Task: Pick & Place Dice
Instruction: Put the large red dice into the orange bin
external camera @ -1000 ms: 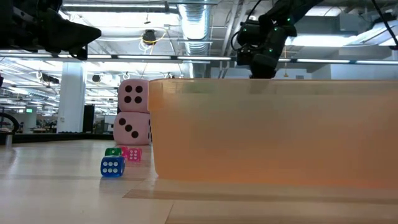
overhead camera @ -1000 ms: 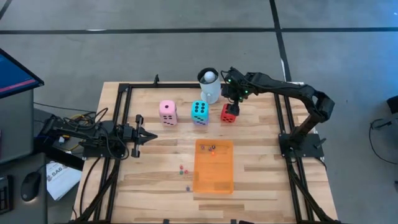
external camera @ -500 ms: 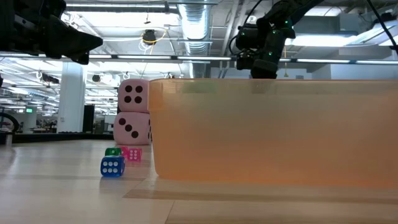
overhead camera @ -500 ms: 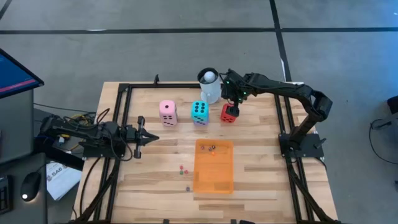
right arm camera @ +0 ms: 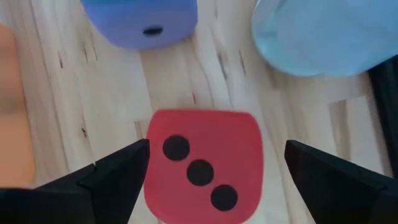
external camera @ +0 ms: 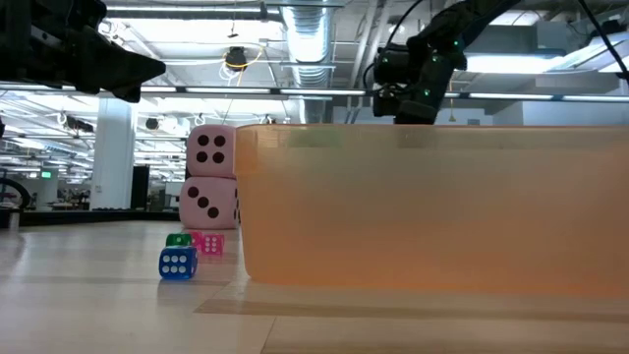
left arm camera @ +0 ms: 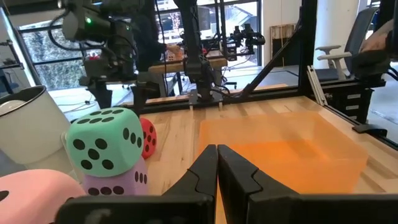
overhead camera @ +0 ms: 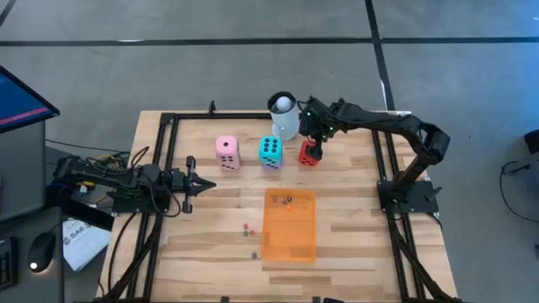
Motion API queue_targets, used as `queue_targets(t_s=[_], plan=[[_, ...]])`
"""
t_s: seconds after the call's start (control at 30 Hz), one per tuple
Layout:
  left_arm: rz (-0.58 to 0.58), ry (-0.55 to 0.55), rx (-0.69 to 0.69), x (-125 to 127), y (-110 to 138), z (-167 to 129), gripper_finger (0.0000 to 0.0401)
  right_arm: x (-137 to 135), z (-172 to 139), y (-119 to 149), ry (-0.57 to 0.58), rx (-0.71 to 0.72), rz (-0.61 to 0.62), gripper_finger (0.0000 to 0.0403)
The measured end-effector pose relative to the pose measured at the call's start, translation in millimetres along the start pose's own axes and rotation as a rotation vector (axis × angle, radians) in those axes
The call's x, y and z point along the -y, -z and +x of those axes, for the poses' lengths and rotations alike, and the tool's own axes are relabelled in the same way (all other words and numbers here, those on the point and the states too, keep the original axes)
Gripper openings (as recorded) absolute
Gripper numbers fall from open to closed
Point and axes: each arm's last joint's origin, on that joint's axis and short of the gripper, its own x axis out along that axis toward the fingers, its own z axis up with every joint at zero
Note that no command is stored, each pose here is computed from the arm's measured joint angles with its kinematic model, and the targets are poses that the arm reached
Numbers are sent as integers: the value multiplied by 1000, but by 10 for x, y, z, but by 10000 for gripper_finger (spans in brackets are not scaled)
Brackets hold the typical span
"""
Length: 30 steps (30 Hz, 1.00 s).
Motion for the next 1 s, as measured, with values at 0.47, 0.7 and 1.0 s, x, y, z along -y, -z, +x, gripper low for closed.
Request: queue_targets(t_s=[0.47,0.7,1.0], plan=[[0,0,-1,0,2,0,0,35,143,132,-21,10,8,369],[0,1,-1,1,2,0,0,36,142,128,-24,18,-20,369],[0,1,-1,1,3,0,0,57,83,62,-11,42,-24,369]])
